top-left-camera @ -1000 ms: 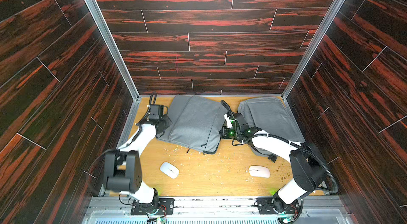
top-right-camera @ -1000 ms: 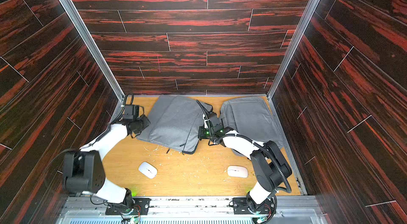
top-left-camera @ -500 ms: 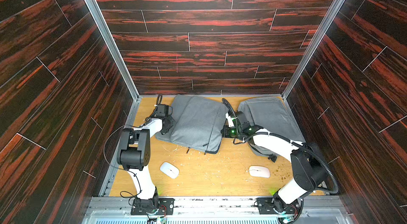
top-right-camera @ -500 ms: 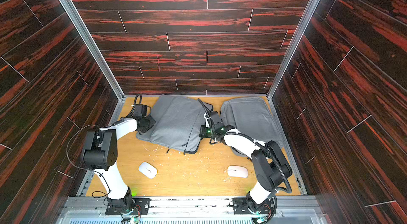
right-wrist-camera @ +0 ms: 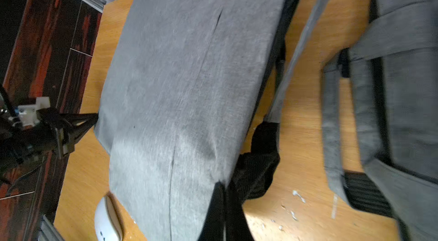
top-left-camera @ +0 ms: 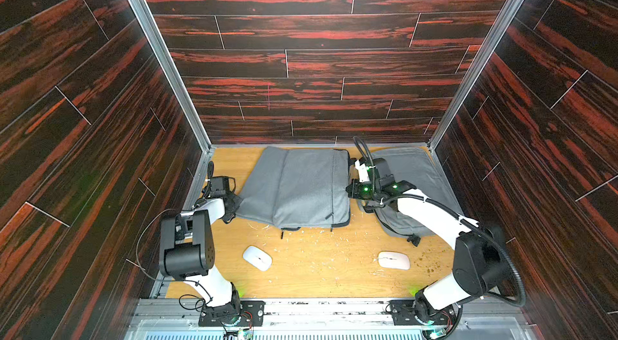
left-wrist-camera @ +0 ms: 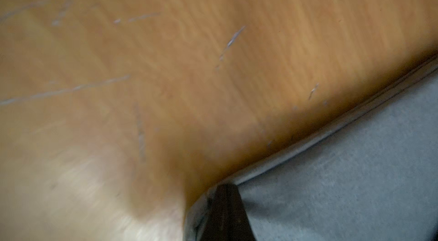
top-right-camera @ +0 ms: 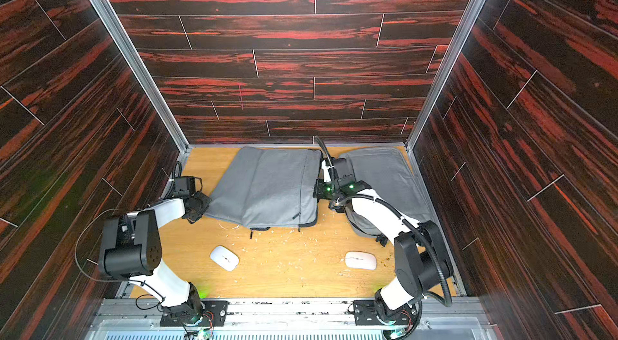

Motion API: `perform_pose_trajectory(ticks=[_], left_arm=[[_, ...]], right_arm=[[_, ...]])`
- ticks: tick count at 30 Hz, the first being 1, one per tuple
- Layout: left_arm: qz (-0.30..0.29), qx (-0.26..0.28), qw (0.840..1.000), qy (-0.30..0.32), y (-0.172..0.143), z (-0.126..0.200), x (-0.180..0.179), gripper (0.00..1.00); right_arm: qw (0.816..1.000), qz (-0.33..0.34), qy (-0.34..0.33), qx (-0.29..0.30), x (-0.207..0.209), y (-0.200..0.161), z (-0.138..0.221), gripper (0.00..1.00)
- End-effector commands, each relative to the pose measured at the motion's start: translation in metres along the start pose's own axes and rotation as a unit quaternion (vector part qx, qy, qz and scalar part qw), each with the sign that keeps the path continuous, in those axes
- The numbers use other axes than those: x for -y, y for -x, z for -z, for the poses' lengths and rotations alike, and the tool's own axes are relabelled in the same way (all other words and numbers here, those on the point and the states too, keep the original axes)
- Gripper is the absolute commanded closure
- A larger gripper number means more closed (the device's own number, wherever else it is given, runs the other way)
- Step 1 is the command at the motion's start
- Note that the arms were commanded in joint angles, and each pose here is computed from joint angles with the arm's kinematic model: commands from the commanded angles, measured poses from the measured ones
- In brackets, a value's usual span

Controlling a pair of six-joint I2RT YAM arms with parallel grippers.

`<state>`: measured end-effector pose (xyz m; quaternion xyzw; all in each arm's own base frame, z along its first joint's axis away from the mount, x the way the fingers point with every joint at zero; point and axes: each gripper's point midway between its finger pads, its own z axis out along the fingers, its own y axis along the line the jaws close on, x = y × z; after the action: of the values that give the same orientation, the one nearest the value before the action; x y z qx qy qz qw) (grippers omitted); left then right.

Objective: Put the mouse into the laptop bag
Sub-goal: Adjust the zippered laptop bag at the center of the board.

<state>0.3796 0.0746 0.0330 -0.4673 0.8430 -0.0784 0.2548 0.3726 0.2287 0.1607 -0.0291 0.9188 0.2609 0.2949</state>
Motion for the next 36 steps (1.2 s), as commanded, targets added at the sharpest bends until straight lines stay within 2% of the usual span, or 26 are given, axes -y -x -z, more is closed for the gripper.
perform_pose_trajectory(ticks=[1, 4, 8, 11, 15, 19, 22, 25, 31, 36], left_arm=[[-0.007, -0.009, 0.999, 0.034, -0.006, 0.025, -0.013, 1.00], [-0.030, 0.015, 0.999, 0.013, -0.001, 0.055, 0.012, 1.00], [-0.072, 0.038, 0.994, -0.075, -0.013, 0.094, 0.082, 1.00], [-0.105, 0.029, 0.987, -0.116, -0.030, 0.104, 0.130, 1.00], [-0.152, -0.005, 0.980, -0.126, -0.063, 0.081, 0.173, 1.00], [-0.177, -0.040, 0.975, -0.126, -0.093, 0.038, 0.192, 1.00], [-0.186, -0.063, 0.975, -0.102, -0.107, 0.009, 0.185, 1.00], [-0.183, -0.064, 0.978, -0.071, -0.107, -0.012, 0.163, 1.00], [-0.115, -0.056, 0.992, -0.014, -0.066, -0.034, 0.090, 1.00], [-0.076, -0.039, 0.996, 0.009, -0.034, -0.029, 0.044, 1.00]], right_arm=[[0.995, 0.024, 0.028, 0.087, -0.024, 0.056, 0.051, 1.00], [0.995, 0.035, 0.024, 0.092, -0.027, 0.066, 0.057, 1.00], [0.995, 0.035, 0.041, 0.079, -0.035, 0.068, 0.052, 1.00], [0.995, 0.032, 0.053, 0.077, -0.041, 0.070, 0.052, 1.00], [0.995, 0.033, 0.058, 0.074, -0.045, 0.074, 0.054, 1.00], [0.996, 0.030, 0.052, 0.071, -0.042, 0.071, 0.052, 1.00], [0.996, 0.028, 0.043, 0.067, -0.037, 0.067, 0.050, 1.00], [0.997, 0.030, 0.034, 0.068, -0.034, 0.067, 0.050, 1.00], [0.996, 0.033, 0.025, 0.083, -0.033, 0.074, 0.063, 1.00], [0.994, 0.033, 0.017, 0.102, -0.031, 0.082, 0.076, 1.00]])
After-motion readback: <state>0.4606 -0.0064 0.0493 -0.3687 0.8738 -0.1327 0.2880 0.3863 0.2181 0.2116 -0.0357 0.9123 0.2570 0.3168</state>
